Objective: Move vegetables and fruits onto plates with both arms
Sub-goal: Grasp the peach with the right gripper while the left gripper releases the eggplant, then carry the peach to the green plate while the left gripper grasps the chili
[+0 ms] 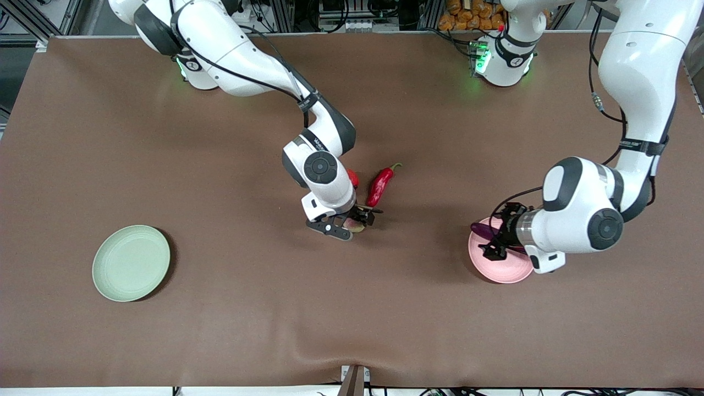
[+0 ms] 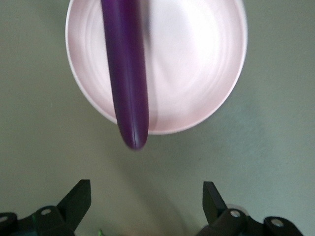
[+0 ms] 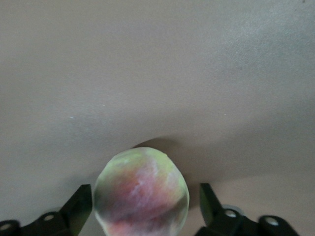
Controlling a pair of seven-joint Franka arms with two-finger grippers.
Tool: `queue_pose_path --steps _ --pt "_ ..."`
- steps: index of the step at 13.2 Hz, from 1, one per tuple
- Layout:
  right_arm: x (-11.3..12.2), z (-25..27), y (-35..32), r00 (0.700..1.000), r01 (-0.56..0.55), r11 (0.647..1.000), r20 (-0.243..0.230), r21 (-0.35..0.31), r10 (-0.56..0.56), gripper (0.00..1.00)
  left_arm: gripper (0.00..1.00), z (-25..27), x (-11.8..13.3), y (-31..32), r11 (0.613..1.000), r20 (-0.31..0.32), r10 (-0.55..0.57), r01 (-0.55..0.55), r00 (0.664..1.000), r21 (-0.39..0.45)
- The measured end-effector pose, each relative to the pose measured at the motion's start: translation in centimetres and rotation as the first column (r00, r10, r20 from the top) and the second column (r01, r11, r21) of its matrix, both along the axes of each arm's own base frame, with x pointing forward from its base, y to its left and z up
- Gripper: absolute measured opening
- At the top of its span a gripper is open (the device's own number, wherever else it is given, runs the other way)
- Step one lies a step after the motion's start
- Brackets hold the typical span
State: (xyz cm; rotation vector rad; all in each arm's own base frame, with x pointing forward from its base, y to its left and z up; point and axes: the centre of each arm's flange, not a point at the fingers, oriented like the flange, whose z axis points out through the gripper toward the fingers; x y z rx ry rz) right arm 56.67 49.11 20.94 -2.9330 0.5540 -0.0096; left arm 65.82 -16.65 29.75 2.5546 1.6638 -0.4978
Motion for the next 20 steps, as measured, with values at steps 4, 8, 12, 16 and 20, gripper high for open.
queue_pose_path --steps 4,8,12,16,20 --pt "0.8 0.4 -0.6 1.000 0.005 1.000 0.008 -0.021 -0.005 0.78 1.00 -1.3 -3.1 -6.5 0.991 -0.080 0.123 -0.118 0.989 0.067" --pt "6.9 6.1 -7.8 0.990 0.098 0.990 -0.088 -0.099 -0.107 0.78 1.00 -2.5 -7.0 -13.8 0.981 -0.080 0.130 -0.116 0.988 0.158" --pt "13.2 14.7 -24.7 0.985 0.003 0.993 -0.173 -0.118 -0.024 0.78 1.00 -2.6 -11.1 -19.6 0.981 0.005 -0.116 0.114 0.993 0.156" --pt "14.6 15.1 -45.7 0.963 -0.170 0.983 -0.226 -0.073 0.150 0.78 1.00 -3.3 -16.1 -25.9 0.856 0.110 -0.516 0.507 0.849 0.101" --pt "13.2 10.1 -57.7 0.941 -0.284 0.957 -0.204 -0.050 0.269 0.78 1.00 -7.0 -21.0 -28.5 0.611 0.171 -0.789 0.782 0.590 0.123"
